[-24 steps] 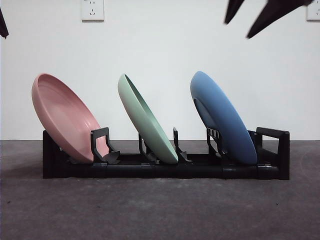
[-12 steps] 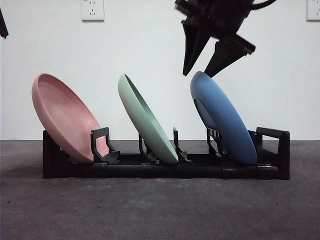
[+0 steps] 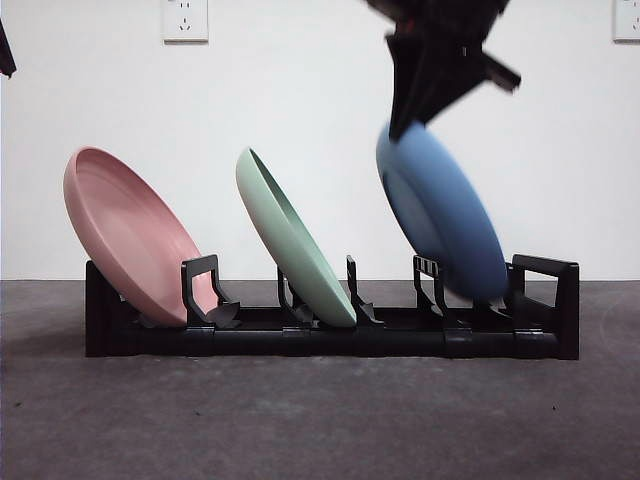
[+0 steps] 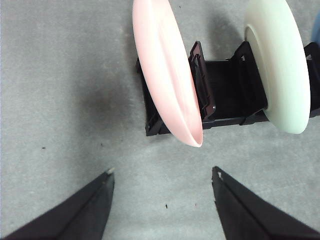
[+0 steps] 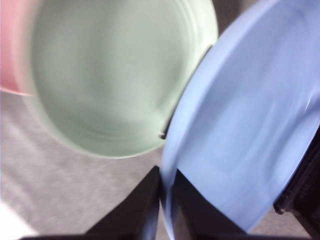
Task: Place the plate
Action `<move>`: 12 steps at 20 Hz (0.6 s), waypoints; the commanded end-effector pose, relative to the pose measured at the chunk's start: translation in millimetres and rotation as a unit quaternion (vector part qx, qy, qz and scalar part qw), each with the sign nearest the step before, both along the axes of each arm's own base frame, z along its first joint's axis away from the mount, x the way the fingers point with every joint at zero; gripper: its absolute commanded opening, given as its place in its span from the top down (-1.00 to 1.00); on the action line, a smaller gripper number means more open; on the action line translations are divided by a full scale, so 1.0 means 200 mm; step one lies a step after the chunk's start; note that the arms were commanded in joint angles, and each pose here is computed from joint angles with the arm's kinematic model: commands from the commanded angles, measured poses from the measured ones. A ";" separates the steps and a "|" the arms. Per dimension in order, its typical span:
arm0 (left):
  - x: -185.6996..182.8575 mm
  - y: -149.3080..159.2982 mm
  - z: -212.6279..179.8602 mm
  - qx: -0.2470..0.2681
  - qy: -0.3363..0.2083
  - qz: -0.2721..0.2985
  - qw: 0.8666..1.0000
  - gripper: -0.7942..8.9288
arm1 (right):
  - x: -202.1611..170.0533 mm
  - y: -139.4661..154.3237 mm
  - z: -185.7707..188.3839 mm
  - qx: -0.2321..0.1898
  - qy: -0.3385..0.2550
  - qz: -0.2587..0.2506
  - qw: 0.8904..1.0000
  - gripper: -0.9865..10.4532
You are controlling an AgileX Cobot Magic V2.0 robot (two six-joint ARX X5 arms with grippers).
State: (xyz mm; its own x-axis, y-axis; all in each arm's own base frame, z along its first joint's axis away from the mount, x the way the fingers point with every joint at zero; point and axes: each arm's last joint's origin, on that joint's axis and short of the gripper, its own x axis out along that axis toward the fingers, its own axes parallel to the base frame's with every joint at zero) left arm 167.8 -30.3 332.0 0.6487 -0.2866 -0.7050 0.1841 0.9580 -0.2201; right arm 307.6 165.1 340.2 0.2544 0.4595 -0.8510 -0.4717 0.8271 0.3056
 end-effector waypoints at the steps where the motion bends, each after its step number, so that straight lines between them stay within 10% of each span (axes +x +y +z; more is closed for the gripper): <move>1: 0.01 0.00 0.04 -0.002 -0.011 -0.004 1.000 0.19 | -0.05 -0.02 0.17 0.011 -0.031 0.033 0.999 0.81; 12: 0.01 0.00 0.04 -0.003 -0.010 -0.004 1.000 0.19 | -0.56 -0.02 0.34 -0.008 -0.162 0.147 0.976 0.81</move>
State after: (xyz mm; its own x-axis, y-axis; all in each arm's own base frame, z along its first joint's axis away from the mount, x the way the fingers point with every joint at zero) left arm 167.7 -30.2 331.9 0.6471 -0.2864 -0.7066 0.1836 0.9580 -0.2202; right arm 193.4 157.9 410.5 0.3716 0.5448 -0.7517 -0.7472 0.6561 0.1061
